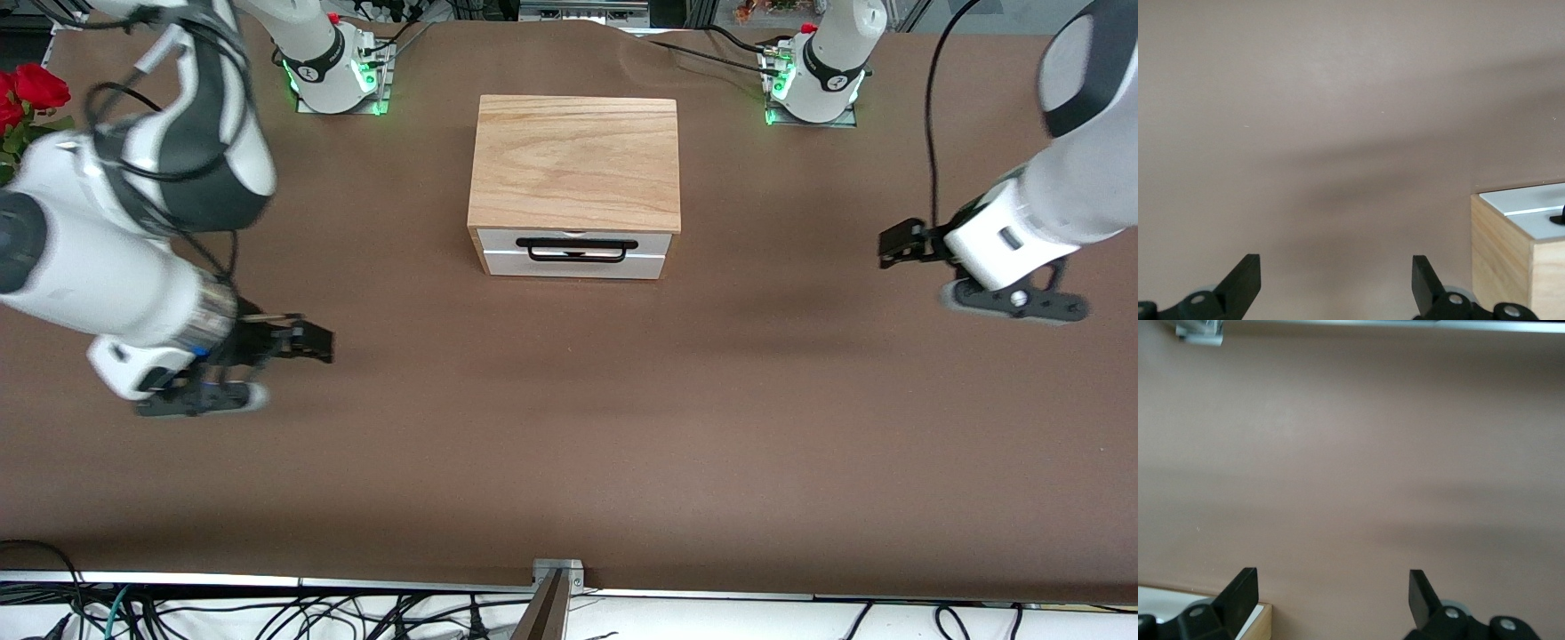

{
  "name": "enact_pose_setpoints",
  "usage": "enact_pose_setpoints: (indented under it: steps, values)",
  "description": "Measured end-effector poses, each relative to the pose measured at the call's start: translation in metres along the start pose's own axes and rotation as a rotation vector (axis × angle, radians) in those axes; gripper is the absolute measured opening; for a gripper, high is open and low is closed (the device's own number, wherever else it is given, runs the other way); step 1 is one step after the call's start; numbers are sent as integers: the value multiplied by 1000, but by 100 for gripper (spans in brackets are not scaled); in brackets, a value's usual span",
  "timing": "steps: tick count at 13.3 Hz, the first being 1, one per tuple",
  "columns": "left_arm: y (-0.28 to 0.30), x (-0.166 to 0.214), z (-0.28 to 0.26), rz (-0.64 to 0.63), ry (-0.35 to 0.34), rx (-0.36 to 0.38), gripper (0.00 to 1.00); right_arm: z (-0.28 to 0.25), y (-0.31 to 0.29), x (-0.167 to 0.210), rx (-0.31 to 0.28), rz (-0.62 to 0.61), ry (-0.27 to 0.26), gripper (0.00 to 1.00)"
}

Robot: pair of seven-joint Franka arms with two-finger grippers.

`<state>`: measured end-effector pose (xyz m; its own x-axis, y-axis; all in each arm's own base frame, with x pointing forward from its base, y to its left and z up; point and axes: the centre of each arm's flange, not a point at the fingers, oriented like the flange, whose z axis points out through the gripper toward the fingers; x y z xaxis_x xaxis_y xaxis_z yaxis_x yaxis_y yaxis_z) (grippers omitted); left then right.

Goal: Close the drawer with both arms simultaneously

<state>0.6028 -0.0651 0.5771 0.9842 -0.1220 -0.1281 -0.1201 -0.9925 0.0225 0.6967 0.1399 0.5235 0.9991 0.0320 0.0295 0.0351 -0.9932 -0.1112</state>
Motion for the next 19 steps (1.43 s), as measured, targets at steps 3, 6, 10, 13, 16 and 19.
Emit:
enact_pose_setpoints:
  steps: [3,6,10,13,16,19]
  values:
    - [-41,-14,-18,-52,25,-5,100,-44,78,-14,-14,72,19,100]
    - [-40,-33,-46,-108,72,37,100,-78,115,-44,-117,72,25,100]
    - [-9,-39,-40,-77,60,97,100,-95,123,-81,-156,70,12,100]
    - [-12,-36,-40,-85,85,90,100,-90,132,-86,-161,83,-7,100]
    - [-12,-35,-41,-98,91,40,100,-87,133,-86,-161,85,-22,100]
    - [-23,-36,-41,-119,91,15,100,-87,132,-86,-161,84,-24,100]
